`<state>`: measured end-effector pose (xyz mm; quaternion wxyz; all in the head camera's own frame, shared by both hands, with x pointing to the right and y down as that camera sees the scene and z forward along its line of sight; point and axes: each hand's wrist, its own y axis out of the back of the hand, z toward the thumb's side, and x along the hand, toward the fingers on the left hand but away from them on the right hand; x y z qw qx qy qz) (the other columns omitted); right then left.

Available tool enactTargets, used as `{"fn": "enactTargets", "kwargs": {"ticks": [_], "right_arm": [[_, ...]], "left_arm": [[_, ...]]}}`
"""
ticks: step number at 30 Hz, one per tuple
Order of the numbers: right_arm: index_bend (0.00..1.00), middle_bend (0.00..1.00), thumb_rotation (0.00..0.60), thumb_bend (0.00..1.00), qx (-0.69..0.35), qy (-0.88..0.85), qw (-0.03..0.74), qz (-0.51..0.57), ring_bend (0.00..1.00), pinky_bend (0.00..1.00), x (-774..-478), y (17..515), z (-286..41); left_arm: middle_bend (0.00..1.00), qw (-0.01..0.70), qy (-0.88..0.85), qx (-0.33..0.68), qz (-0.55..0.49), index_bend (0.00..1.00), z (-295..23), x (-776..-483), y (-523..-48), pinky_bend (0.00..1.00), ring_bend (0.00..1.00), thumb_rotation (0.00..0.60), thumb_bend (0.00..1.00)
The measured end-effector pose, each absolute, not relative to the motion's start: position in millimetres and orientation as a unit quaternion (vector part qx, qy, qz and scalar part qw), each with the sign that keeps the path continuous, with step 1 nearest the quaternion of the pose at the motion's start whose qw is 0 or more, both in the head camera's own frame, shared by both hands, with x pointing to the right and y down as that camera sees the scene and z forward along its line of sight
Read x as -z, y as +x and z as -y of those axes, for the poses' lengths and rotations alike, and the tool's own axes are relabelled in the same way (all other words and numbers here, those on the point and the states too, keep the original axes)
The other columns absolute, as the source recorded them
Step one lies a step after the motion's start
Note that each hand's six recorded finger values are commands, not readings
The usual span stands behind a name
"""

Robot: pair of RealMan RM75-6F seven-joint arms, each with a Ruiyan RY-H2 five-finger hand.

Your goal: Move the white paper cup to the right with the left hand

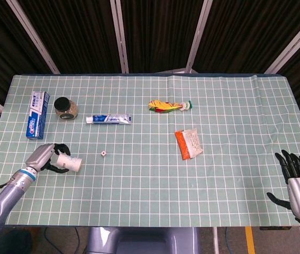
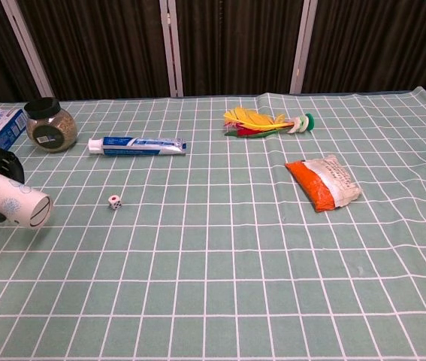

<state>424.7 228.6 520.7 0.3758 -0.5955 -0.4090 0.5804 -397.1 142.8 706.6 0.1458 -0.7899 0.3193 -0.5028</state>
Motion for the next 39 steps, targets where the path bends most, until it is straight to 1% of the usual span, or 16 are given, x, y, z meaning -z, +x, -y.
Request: {"fn": "enactTargets", "kwargs": {"ticks": [2, 3, 4, 8, 12, 17, 23, 24, 27, 30, 32, 36, 39], "right_arm": [[0.00, 0.00, 0.600, 0.00, -0.581, -0.595, 0.375, 0.410, 0.00, 0.00, -520, 425, -229], [0.00, 0.00, 0.600, 0.00, -0.581, -0.595, 0.375, 0.410, 0.00, 0.00, -520, 426, -229], [0.00, 0.00, 0.600, 0.00, -0.581, -0.594, 0.375, 0.411, 0.00, 0.00, -520, 426, -229], [0.00, 0.00, 0.600, 0.00, -0.580, -0.594, 0.374, 0.413, 0.00, 0.00, -520, 427, -229], [0.00, 0.00, 0.600, 0.00, -0.579, -0.595, 0.373, 0.414, 0.00, 0.00, -519, 427, -228], [0.00, 0.00, 0.600, 0.00, -0.577, -0.597, 0.372, 0.414, 0.00, 0.00, -519, 426, -228], [0.00, 0.00, 0.600, 0.00, -0.575, -0.597, 0.371, 0.419, 0.00, 0.00, -516, 429, -227], [0.00, 0.00, 0.600, 0.00, -0.575, -0.597, 0.371, 0.419, 0.00, 0.00, -515, 429, -227], [0.00, 0.00, 0.600, 0.00, -0.576, -0.596, 0.370, 0.420, 0.00, 0.00, -515, 430, -227], [0.00, 0.00, 0.600, 0.00, -0.577, -0.595, 0.369, 0.421, 0.00, 0.00, -515, 432, -227], [0.00, 0.00, 0.600, 0.00, -0.577, -0.595, 0.369, 0.421, 0.00, 0.00, -515, 432, -227], [0.00, 0.00, 0.600, 0.00, -0.578, -0.595, 0.367, 0.421, 0.00, 0.00, -516, 432, -226], [0.00, 0.00, 0.600, 0.00, -0.579, -0.594, 0.368, 0.420, 0.00, 0.00, -516, 433, -226]], "left_arm": [[0.07, 0.154, -0.790, 0.507, -0.310, 0.12, -144, -710, -397, 0.09, 0.05, 0.600, 0.00], [0.02, 0.161, -0.789, 0.510, -0.303, 0.06, -144, -711, -397, 0.04, 0.01, 0.600, 0.00], [0.00, 0.168, -0.788, 0.512, -0.297, 0.00, -145, -712, -397, 0.00, 0.00, 0.600, 0.00], [0.00, 0.214, -0.783, 0.517, -0.270, 0.00, -145, -707, -393, 0.00, 0.00, 0.600, 0.00], [0.00, 0.296, -0.771, 0.510, -0.242, 0.00, -146, -692, -379, 0.00, 0.00, 0.600, 0.00], [0.00, 0.400, -0.737, 0.511, -0.188, 0.01, -157, -677, -359, 0.00, 0.00, 0.600, 0.00], [0.00, 0.554, -0.643, 0.521, -0.093, 0.10, -177, -674, -332, 0.01, 0.00, 0.600, 0.00], [0.00, 0.584, -0.617, 0.522, -0.074, 0.11, -181, -675, -326, 0.02, 0.00, 0.600, 0.00], [0.00, 0.640, -0.561, 0.523, -0.040, 0.12, -191, -681, -312, 0.06, 0.00, 0.600, 0.00], [0.02, 0.666, -0.529, 0.526, -0.027, 0.14, -199, -687, -300, 0.07, 0.03, 0.600, 0.00], [0.04, 0.669, -0.524, 0.527, -0.030, 0.14, -203, -692, -292, 0.09, 0.05, 0.600, 0.00], [0.05, 0.666, -0.521, 0.532, -0.040, 0.15, -203, -701, -288, 0.13, 0.06, 0.600, 0.00], [0.06, 0.665, -0.519, 0.536, -0.039, 0.17, -201, -705, -290, 0.19, 0.09, 0.600, 0.00]]}}
